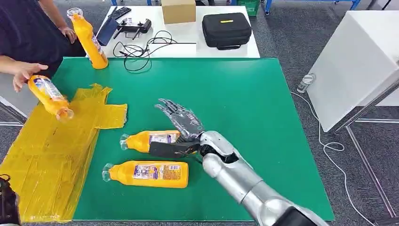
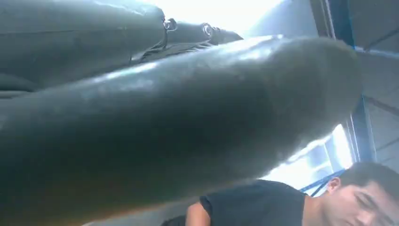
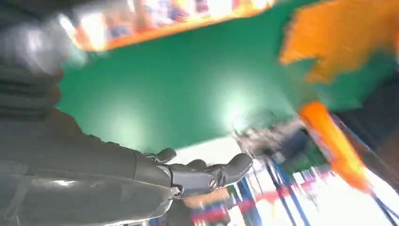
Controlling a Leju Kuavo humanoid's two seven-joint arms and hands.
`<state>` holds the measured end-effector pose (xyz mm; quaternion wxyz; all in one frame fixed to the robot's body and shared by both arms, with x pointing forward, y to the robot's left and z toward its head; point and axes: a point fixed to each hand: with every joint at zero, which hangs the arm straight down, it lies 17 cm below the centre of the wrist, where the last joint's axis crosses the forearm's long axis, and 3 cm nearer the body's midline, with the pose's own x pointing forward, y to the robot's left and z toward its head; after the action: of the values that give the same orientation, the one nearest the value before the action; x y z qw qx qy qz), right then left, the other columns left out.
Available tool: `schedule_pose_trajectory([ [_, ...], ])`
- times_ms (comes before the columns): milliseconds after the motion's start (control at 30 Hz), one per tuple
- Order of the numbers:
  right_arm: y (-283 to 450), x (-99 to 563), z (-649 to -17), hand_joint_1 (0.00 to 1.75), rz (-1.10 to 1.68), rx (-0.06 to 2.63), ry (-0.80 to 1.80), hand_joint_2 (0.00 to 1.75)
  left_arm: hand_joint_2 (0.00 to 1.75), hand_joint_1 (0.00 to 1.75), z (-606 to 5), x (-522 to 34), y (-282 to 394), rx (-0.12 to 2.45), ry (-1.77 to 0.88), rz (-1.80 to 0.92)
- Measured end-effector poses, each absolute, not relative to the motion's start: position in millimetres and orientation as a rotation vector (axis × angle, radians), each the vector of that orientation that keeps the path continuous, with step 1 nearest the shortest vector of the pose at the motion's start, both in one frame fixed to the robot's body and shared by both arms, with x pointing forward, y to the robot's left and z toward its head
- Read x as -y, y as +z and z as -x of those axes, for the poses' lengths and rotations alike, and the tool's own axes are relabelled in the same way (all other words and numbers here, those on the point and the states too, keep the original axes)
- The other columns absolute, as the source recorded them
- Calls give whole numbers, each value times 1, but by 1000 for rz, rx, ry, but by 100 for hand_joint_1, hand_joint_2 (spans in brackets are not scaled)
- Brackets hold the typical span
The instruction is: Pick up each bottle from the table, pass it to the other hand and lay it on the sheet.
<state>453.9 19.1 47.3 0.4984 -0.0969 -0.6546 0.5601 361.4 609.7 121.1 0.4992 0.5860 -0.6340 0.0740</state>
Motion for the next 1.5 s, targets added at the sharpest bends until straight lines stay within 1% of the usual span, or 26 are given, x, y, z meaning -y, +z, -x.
schedule_pose_trajectory([
  [133, 77, -49, -432, 0, 216, 1707, 1365, 175, 0, 0, -360, -605, 121, 1545, 158, -1413],
  [333, 95, -63, -417, 0, 187, 1779, 1359, 175, 0, 0, -359, -603, 123, 1555, 149, -1415],
  [467, 100, -68, -403, 0, 233, 1806, 1365, 175, 0, 0, -362, -600, 124, 1559, 121, -1417],
  [667, 61, -80, -357, 0, 219, 1675, 1463, 175, 0, 0, -373, -590, 128, 1566, 66, -1427],
  [867, 7, -70, -332, 0, 234, 1523, 1528, 175, 0, 0, -377, -603, 134, 1546, 113, -1453],
  [1033, -40, -44, -318, 0, 269, 1376, 1556, 175, 0, 0, -382, -606, 135, 1534, 135, -1452],
  [1167, -73, -14, -313, 0, 355, 1267, 1590, 175, 0, 0, -384, -606, 132, 1528, 146, -1447],
  [1500, -118, 35, -304, 0, 435, 1135, 1654, 175, 0, 0, -378, -607, 126, 1520, 207, -1429],
])
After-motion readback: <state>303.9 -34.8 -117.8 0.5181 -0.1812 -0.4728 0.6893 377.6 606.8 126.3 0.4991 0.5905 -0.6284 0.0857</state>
